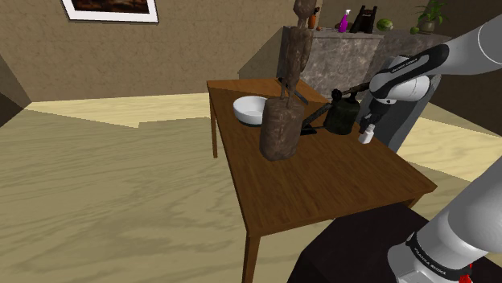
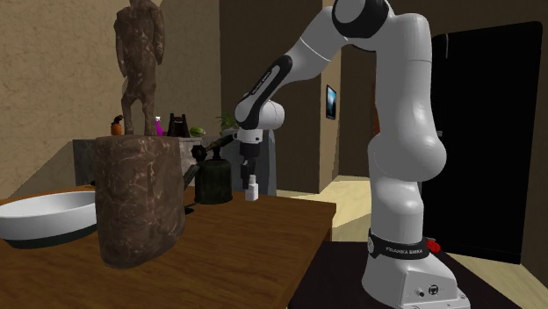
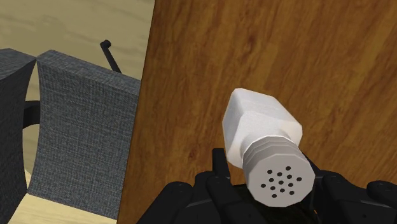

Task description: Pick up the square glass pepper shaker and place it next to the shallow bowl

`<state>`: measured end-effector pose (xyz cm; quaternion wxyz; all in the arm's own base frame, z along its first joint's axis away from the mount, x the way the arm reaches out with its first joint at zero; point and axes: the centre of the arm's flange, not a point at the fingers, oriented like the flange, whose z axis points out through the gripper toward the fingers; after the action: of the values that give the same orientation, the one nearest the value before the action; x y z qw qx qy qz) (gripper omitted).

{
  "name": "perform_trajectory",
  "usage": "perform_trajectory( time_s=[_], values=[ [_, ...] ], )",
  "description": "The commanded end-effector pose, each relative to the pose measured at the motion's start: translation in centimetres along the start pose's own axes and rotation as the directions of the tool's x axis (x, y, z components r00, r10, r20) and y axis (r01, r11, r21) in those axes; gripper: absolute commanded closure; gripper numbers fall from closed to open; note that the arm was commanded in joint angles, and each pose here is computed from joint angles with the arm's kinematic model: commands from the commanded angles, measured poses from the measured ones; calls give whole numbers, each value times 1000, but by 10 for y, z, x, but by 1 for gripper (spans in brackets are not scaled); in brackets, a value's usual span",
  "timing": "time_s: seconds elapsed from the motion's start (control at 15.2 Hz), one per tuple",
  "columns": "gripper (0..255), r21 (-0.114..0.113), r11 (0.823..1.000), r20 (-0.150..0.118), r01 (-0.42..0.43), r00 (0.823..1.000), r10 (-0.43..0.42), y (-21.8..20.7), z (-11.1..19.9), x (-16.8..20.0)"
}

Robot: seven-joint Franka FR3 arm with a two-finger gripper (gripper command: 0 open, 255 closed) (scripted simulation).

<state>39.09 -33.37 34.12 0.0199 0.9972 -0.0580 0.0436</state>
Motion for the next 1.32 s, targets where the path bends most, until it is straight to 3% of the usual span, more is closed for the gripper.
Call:
perform_trajectory(
  time_s=[0.0,0.13,1.25],
  values=[
    [255,0,1000,1,0,1000,0,0,0,0],
    [255,0,1000,1,0,1000,0,0,0,0],
    [255,0,1000,1,0,1000,0,3,-89,8]
  ],
)
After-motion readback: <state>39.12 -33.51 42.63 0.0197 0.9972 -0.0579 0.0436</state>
